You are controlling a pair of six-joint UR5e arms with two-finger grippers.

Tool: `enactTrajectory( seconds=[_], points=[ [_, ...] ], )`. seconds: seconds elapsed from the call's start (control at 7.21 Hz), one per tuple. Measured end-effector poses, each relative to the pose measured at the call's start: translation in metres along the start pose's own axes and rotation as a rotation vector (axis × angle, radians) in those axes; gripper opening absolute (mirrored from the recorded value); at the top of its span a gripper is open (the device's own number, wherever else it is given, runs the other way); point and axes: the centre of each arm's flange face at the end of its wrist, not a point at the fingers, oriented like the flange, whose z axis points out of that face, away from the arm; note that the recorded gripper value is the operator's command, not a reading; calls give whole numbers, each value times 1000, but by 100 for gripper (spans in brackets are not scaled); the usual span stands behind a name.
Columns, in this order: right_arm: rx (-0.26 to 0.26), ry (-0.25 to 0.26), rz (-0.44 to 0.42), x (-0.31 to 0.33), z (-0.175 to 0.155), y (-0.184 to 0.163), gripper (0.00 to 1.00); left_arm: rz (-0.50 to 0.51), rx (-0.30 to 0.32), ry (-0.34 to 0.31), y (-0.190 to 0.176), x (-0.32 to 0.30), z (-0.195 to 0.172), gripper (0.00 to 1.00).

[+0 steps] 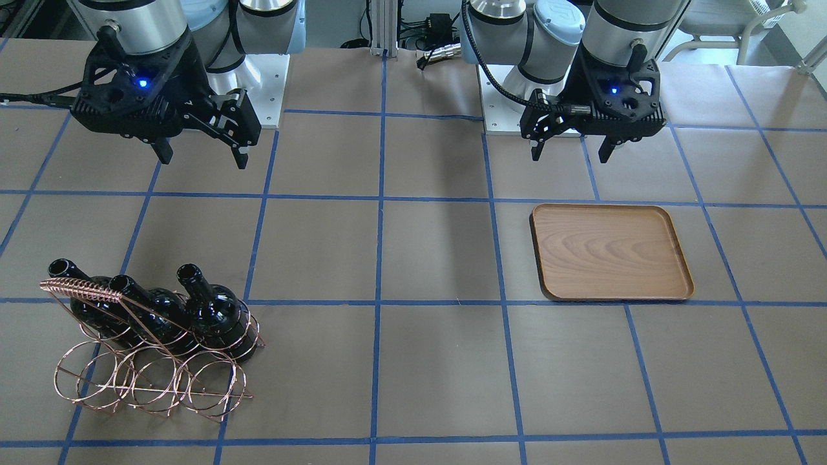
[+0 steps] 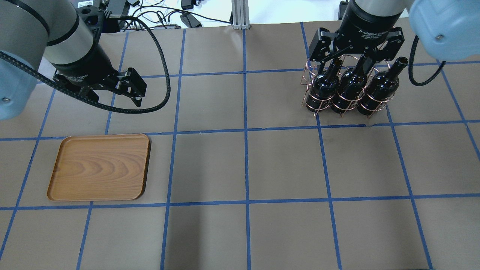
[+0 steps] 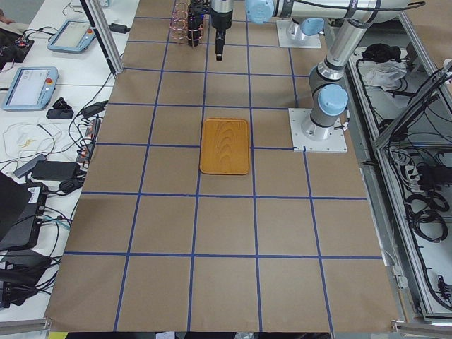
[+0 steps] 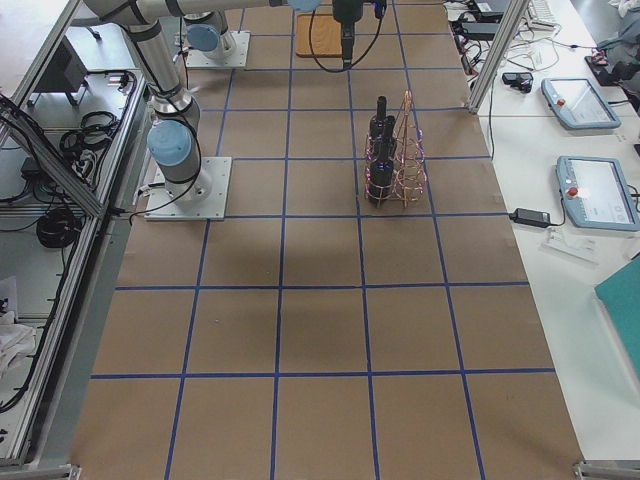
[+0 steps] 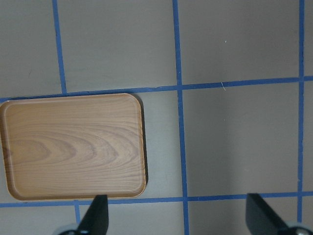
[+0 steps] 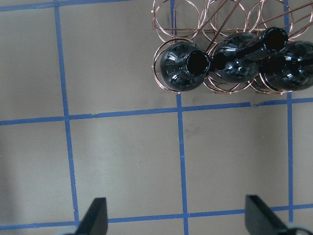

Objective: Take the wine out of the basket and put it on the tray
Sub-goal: 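Lower the right gripper over the middle bottle in the copper rack, then close the right gripper on the neck of the middle wine bottle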

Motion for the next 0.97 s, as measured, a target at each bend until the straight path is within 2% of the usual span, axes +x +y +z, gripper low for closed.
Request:
enactTrajectory(
  seconds=[0.42,0.69,0.83,0.97],
  points=[
    [20,10,-20,65,32,-60,100,0,0,0,0,0,0,100],
    [-25,18,-58,96,69,-91,97,-1,0,0,0,0,0,100],
    [-46,18,-69,100,87,-101,89,-1,0,0,0,-1,0,100],
    [-52,17,-74,102,98,-107,86,-2,1,0,0,-1,0,100]
  ],
)
